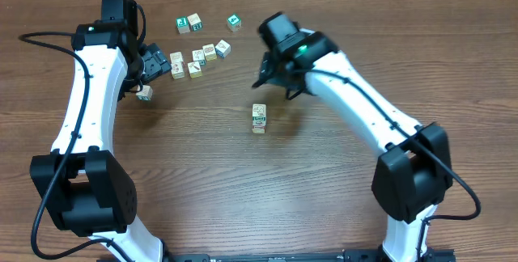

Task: Form a tower
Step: 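Open the right gripper to release the elephant block, then raise the right gripper up and away from the stack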

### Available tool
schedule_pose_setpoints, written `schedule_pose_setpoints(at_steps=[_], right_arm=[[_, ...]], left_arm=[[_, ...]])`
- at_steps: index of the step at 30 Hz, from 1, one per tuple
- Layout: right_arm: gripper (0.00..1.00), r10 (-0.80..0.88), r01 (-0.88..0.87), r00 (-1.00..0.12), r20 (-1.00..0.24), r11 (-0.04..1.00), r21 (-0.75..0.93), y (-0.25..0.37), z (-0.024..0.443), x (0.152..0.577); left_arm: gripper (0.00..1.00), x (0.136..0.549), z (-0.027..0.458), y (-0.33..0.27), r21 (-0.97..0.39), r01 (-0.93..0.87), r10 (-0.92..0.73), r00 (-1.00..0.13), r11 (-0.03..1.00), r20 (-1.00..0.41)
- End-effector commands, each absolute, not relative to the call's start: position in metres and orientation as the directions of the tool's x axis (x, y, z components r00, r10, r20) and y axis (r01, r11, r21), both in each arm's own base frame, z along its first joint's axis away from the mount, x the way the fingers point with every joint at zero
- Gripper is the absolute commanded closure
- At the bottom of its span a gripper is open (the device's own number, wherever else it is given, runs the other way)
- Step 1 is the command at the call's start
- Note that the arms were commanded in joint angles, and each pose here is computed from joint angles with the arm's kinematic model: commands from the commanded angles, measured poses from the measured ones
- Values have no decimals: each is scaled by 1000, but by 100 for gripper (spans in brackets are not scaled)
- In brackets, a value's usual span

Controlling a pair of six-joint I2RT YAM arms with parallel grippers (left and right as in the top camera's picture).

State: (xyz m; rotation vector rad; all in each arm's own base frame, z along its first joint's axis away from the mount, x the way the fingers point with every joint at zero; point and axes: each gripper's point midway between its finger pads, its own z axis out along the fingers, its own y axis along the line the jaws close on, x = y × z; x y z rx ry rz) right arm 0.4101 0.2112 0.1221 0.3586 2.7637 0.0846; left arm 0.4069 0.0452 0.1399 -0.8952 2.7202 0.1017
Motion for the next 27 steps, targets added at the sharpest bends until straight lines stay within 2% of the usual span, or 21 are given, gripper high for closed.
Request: schedule_pose_setpoints(at_steps=[1,9,27], right_arm=[[0,265,254,-903,-337,964,77,190,120,418],[0,312,306,-889,-335,949,71,161,120,429],[0,314,308,-887,-337,949,73,161,120,430]], left_arm=[[1,409,150,45,-33,-580,-561,-770,814,-304],[1,409,150,45,-33,-581,-562,-770,813,-304],[1,409,150,45,-33,-580,-561,-770,814,-304]])
